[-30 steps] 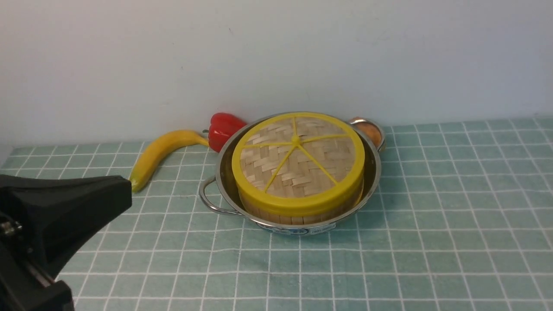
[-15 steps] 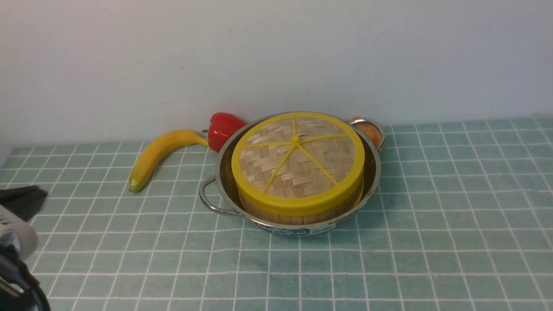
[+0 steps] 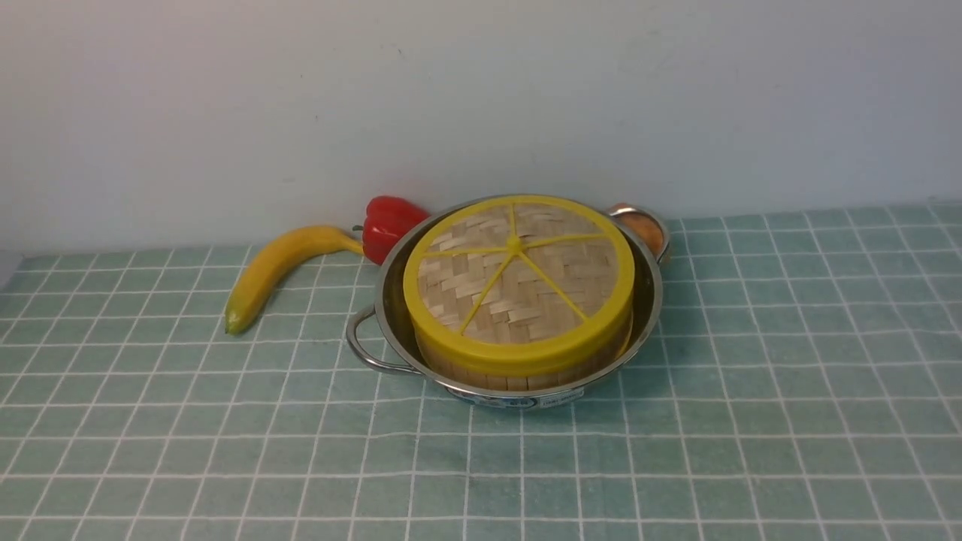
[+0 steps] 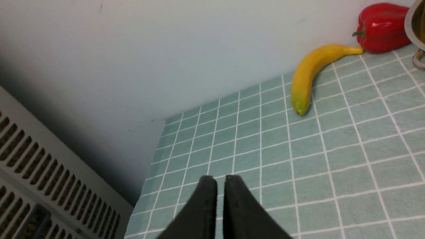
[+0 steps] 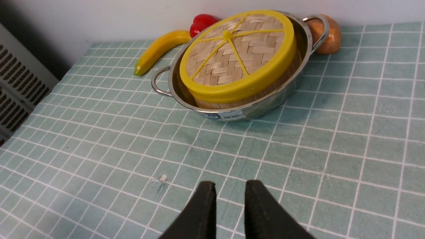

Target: Place the steamer in the pot on the blue tablecloth, and put the lid on the steamer.

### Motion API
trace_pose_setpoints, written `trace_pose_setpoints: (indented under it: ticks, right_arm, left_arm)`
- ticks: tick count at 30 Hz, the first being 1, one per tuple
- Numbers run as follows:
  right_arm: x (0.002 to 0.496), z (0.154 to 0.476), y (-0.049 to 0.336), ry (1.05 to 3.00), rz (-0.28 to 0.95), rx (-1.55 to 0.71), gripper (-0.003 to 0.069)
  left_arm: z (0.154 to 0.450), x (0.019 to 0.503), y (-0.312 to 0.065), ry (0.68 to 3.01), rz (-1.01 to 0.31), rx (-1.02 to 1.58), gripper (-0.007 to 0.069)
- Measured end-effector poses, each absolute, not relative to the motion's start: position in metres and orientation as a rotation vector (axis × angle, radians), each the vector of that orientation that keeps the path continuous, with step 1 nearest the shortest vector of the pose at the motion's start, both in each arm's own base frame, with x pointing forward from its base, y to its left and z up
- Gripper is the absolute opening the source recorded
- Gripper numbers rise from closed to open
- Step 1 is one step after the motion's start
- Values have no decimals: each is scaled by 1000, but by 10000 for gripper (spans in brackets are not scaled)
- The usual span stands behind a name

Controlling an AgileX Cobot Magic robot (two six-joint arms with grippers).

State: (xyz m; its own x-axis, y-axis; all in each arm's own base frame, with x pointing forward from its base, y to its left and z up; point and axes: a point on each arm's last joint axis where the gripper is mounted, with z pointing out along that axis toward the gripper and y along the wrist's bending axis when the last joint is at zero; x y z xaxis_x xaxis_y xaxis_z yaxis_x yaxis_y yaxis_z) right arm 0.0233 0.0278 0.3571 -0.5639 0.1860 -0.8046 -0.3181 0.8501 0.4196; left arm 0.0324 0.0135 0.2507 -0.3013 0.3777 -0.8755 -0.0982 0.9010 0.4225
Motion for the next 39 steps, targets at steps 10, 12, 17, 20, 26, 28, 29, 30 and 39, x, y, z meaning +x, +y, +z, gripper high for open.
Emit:
trace_pose_setpoints:
  ticks: [10,12,17,20,26,28,29,30,39]
  right_arm:
    - [23,357,28,2066,667,-96,180]
    - [23,357,28,2066,667,-96,183]
    - [23,357,28,2066,667,-96,199]
    - [23,357,28,2066,667,-96,207]
    - [23,357,28,2066,667,-96,226]
    - [23,357,28,2066,667,-96,230]
    - [23,357,28,2066,667,-96,232]
    - [23,357,28,2066,667,-96,235]
    - [23,357,28,2066,667,-96,239]
  left_arm:
    - [245,39,11,1755,425,194,43]
    - [242,41,10,1745,404,179,43]
    - [210,51,8,1764,332,162,53]
    - [193,55,8,1766,318,159,62]
    - [192,57,7,1709,311,150,75]
    - [193,57,7,1703,310,148,75]
    - [193,57,7,1703,309,148,76]
    - [193,57,7,1702,308,147,80]
    - [193,57,7,1702,307,146,95]
